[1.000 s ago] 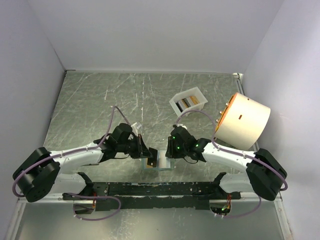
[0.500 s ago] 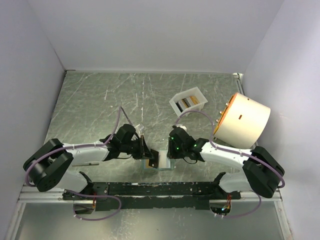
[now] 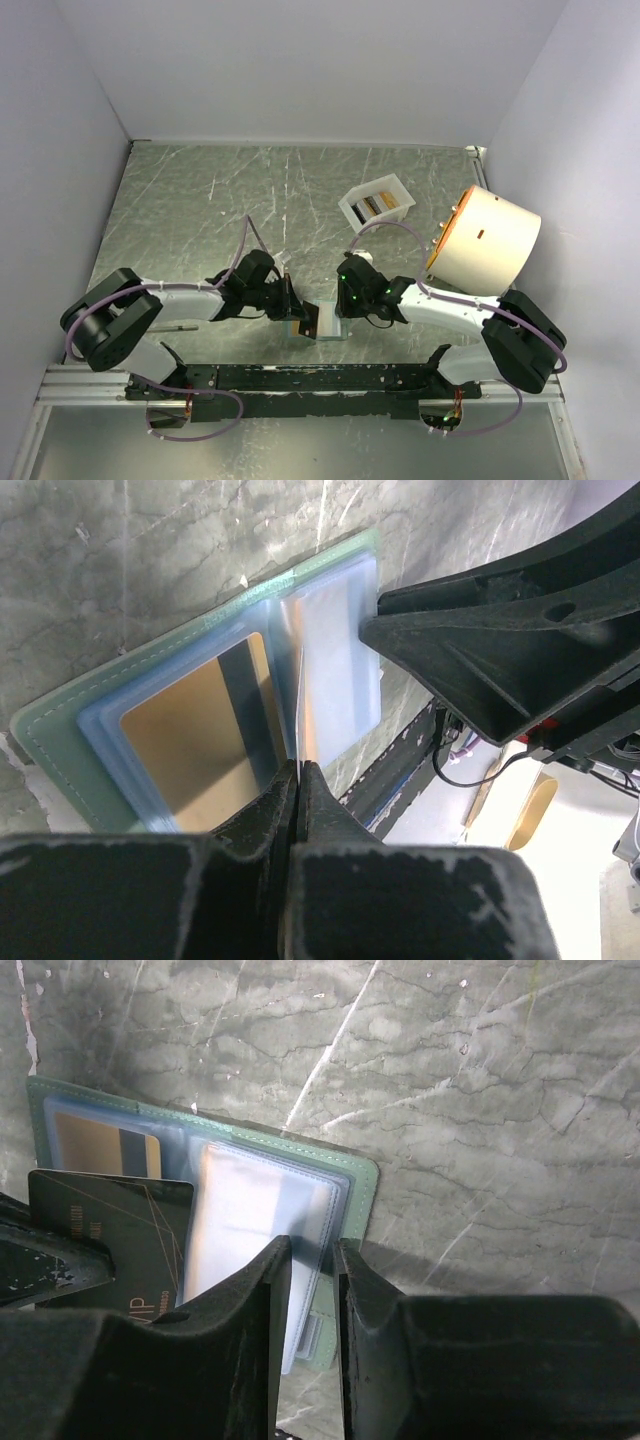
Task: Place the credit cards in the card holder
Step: Insert the credit card into the card holder.
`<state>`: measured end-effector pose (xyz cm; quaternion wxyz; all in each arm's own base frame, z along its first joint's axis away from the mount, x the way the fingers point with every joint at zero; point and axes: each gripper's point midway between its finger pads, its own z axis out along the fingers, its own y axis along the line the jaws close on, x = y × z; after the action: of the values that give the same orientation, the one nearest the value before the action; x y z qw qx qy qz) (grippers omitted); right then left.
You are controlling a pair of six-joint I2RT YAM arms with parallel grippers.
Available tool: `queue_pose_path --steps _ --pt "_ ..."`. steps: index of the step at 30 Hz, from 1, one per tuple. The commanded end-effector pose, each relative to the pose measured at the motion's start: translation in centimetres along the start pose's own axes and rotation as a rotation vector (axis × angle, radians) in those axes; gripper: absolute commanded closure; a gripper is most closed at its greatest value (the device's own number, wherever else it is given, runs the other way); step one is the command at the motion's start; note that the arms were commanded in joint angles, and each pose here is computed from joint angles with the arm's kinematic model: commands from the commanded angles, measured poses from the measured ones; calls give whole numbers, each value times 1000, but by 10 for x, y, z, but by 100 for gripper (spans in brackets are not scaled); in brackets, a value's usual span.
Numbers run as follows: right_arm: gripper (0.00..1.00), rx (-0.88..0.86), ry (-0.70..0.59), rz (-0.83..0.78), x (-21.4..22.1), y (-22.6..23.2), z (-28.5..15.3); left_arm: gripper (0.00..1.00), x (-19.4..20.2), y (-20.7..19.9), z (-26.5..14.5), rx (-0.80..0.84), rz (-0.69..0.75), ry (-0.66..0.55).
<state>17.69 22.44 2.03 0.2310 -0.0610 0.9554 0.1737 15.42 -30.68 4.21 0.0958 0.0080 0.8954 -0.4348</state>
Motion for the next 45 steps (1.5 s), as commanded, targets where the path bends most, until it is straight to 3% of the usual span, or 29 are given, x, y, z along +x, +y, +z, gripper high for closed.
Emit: queue_pose_path --steps 1,45 --pt "77 13 -19 -4 -1 -2 -1 93 2 -4 3 48 15 7" --pt "84 9 -11 51 16 -8 -1 93 -9 27 27 -36 -54 -54"
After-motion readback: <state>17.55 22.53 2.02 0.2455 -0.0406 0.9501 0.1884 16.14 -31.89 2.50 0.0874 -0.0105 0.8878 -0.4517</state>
